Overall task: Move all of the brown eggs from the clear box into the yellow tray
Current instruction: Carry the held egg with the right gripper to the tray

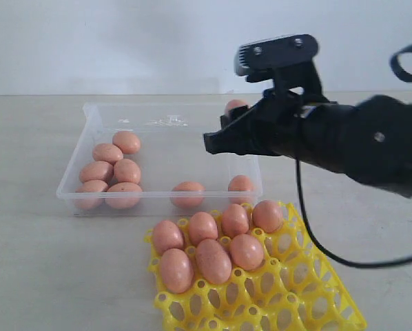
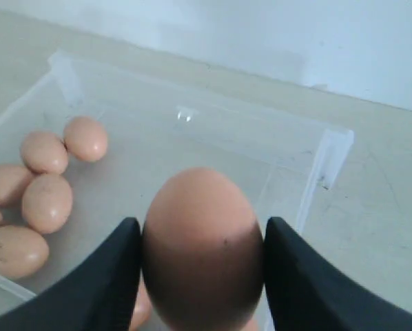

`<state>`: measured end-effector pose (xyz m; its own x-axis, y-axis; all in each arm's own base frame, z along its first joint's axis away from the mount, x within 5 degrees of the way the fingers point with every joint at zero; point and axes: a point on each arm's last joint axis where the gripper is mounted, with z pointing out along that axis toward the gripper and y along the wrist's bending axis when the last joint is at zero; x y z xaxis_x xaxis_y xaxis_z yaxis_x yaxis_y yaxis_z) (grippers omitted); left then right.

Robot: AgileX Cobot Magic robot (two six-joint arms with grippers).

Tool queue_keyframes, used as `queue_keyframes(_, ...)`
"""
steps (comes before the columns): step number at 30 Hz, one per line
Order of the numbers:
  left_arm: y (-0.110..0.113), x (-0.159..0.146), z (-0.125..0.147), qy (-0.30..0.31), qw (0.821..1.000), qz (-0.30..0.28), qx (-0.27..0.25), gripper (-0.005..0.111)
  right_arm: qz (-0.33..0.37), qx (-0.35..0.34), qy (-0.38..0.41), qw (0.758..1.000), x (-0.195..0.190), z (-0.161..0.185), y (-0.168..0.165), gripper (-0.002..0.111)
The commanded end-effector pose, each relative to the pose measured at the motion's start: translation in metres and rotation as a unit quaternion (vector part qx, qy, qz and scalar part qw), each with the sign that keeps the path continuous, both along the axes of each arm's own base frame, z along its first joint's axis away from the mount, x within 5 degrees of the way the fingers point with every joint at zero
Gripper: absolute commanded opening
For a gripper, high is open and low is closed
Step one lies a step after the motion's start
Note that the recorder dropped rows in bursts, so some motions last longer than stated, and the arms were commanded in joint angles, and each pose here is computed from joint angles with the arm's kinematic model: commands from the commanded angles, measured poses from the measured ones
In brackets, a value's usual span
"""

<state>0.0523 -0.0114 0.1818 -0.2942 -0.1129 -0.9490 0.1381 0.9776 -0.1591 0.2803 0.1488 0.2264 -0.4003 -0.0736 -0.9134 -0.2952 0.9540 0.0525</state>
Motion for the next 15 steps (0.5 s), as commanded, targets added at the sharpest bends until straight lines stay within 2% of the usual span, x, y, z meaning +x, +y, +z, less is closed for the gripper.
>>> queue_keyframes(1,0.0,0.001,-0.001,0.0,1.0,-0.001,0.004,0.004,-0.045,0.102,-0.063,0.992,-0.042,0.015,-0.018,0.0)
queue_keyframes(9,0.0,0.001,-0.001,0.0,1.0,-0.001,0.004,0.004,0.041,0.143,-0.069,0.987,-0.083,0.01,-0.017,0.0)
queue_keyframes(15,0.0,0.001,-0.001,0.0,1.0,-0.001,0.004,0.004,0.025,0.263,-0.061,0.963,-0.099,-0.004,-0.027,0.0)
